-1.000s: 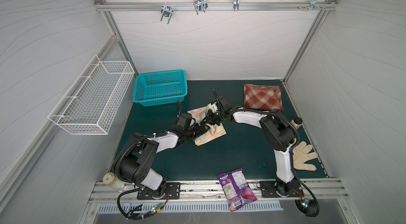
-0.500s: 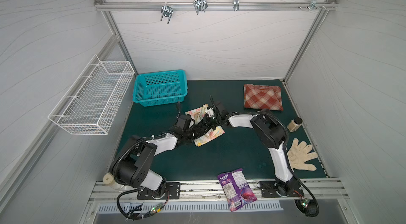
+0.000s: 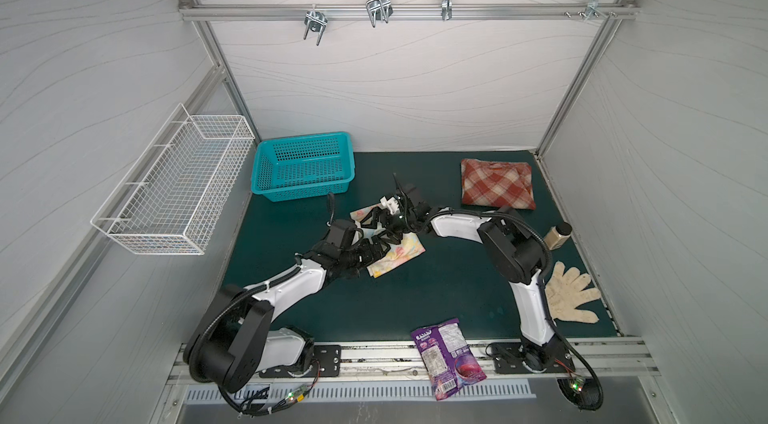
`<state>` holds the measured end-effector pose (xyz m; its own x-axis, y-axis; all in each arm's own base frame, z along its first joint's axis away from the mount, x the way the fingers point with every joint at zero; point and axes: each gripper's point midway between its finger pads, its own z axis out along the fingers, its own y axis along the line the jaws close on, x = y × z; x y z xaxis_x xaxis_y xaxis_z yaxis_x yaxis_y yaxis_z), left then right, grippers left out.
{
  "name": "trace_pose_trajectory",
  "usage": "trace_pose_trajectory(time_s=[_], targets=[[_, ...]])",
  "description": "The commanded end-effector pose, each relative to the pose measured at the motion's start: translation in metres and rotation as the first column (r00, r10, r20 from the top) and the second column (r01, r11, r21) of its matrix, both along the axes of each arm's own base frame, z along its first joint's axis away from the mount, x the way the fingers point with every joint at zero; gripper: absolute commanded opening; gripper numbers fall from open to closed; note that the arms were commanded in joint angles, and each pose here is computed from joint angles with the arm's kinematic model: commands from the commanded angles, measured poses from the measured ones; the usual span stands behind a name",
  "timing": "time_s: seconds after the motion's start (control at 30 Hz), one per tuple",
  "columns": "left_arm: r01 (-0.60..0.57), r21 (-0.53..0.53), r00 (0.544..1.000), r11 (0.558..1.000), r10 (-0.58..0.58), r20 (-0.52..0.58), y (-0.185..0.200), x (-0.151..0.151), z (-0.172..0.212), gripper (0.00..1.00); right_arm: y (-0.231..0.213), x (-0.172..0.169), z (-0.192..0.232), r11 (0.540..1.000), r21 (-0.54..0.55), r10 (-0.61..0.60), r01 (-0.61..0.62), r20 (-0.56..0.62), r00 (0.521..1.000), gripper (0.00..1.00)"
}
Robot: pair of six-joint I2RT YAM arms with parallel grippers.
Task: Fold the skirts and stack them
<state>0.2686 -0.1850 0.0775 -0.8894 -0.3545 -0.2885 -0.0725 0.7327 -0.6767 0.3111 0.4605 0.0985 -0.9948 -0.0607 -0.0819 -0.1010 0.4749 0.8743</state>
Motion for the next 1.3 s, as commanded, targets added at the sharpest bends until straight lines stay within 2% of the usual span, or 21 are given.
trace_pose_trajectory(time_s=[0.0, 0.17, 0.33, 0.47, 0.63, 0.8, 0.97, 1.27], targets=[[-0.016, 0.032, 0.998, 0.999, 0.014, 0.056, 0.009, 0.001, 0.028, 0.95, -0.002, 0.004, 0.048, 0.999, 0.042, 0.010, -0.012, 0.057, 0.998, 0.99], [-0.031, 0.040, 0.991, 0.999, 0.025, 0.134, 0.014, 0.003, 0.064, 0.95, -0.024, 0.020, 0.082, 0.998, 0.064, -0.004, -0.004, 0.123, 0.992, 0.99], [-0.010, 0.044, 0.991, 0.999, 0.003, 0.135, 0.007, 0.014, 0.075, 0.95, -0.055, 0.036, 0.089, 0.999, 0.036, -0.013, 0.007, 0.167, 0.986, 0.99], [0.010, 0.010, 0.991, 1.000, -0.012, 0.131, -0.006, 0.028, 0.076, 0.95, -0.072, 0.045, 0.079, 1.000, -0.003, -0.022, 0.023, 0.171, 0.985, 0.99], [0.038, -0.036, 0.993, 0.999, -0.033, 0.112, -0.023, 0.043, 0.073, 0.95, -0.084, 0.056, 0.045, 0.997, -0.071, -0.030, 0.041, 0.156, 0.987, 0.99], [0.042, -0.040, 0.993, 0.998, -0.038, 0.111, -0.031, 0.045, 0.073, 0.95, -0.067, 0.060, 0.024, 0.999, -0.023, -0.025, 0.027, 0.094, 0.995, 0.99], [0.033, -0.020, 0.993, 0.999, -0.031, 0.112, -0.026, 0.040, 0.073, 0.95, -0.040, 0.059, 0.015, 1.000, -0.024, 0.009, -0.007, 0.075, 0.997, 0.99], [0.021, 0.020, 0.992, 1.000, -0.023, 0.121, -0.014, 0.031, 0.071, 0.95, 0.006, 0.055, 0.030, 0.996, 0.072, 0.045, -0.049, 0.055, 0.997, 0.99]])
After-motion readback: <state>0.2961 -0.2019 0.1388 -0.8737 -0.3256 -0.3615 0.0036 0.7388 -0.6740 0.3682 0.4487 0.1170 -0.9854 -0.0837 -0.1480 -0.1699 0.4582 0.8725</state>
